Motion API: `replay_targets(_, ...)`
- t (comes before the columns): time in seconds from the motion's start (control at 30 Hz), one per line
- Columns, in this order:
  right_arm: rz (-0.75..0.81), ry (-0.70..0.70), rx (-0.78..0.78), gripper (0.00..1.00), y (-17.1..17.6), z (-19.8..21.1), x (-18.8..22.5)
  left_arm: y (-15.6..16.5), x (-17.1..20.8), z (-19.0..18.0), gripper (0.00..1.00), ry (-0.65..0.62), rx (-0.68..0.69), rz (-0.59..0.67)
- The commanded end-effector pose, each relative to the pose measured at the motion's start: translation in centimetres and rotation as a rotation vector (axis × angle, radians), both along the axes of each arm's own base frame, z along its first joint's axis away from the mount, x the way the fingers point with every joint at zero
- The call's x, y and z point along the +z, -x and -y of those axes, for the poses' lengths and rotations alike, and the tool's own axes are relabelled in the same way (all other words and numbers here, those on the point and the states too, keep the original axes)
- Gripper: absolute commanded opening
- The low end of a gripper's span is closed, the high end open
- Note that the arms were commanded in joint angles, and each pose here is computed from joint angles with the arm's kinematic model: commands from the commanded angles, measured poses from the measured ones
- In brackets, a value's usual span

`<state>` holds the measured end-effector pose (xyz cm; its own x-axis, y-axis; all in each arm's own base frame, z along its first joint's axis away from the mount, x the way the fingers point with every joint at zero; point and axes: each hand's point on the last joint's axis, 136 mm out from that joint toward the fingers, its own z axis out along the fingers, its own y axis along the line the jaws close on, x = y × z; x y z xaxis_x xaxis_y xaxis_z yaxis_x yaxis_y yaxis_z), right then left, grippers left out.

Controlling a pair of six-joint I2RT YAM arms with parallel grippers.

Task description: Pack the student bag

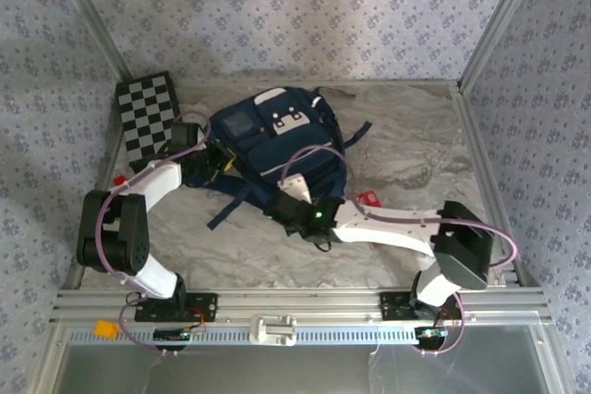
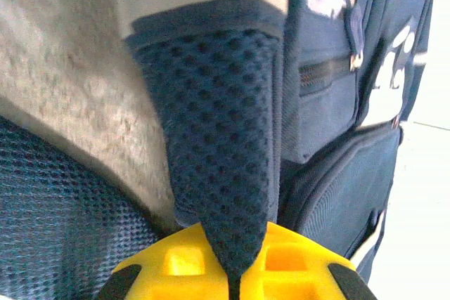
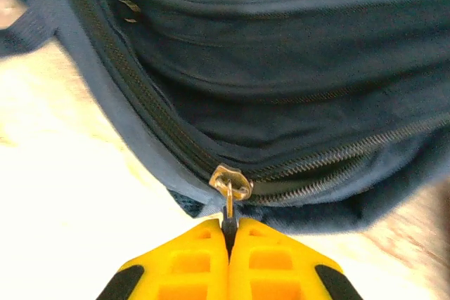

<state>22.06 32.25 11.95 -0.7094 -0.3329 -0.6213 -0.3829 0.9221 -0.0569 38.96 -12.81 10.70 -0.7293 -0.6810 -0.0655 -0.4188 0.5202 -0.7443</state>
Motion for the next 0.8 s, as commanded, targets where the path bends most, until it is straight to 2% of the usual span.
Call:
replay_targets(0.0,-0.005,-0.09,0.116,0.0,0.1,-5.5,1.5,-2.6,4.4,0.5,0.13,-0.005,-0.088,0.183)
replay_targets(0.07,-0.005,-0.109,0.122,0.0,-0.2,-6.7,1.4,-1.5,4.5,-0.1,0.19,-0.012,-0.084,0.18)
replay_targets(0.2,-0.02,-0.112,0.098,0.0,-0.2,-6.7,0.5,1.6,5.2,-1.0,0.48,-0.043,-0.09,0.208)
replay_targets(0.27,-0.031,-0.11,0.083,0.0,-0.2,-6.3,-0.1,3.4,4.8,-1.2,0.54,-0.072,-0.107,0.168)
replay_targets(0.47,-0.068,-0.121,0.051,0.0,0.4,-6.0,-1.4,8.3,3.0,-1.5,0.57,-0.002,-0.015,0.1)
replay_targets(0.6,-0.066,-0.121,0.053,0.0,0.5,-6.3,-1.7,10.7,2.4,0.5,0.58,0.055,0.009,0.068)
replay_targets(0.77,-0.078,-0.115,0.059,0.0,0.5,-6.8,-1.8,12.0,0.3,3.1,0.6,0.122,0.065,0.016)
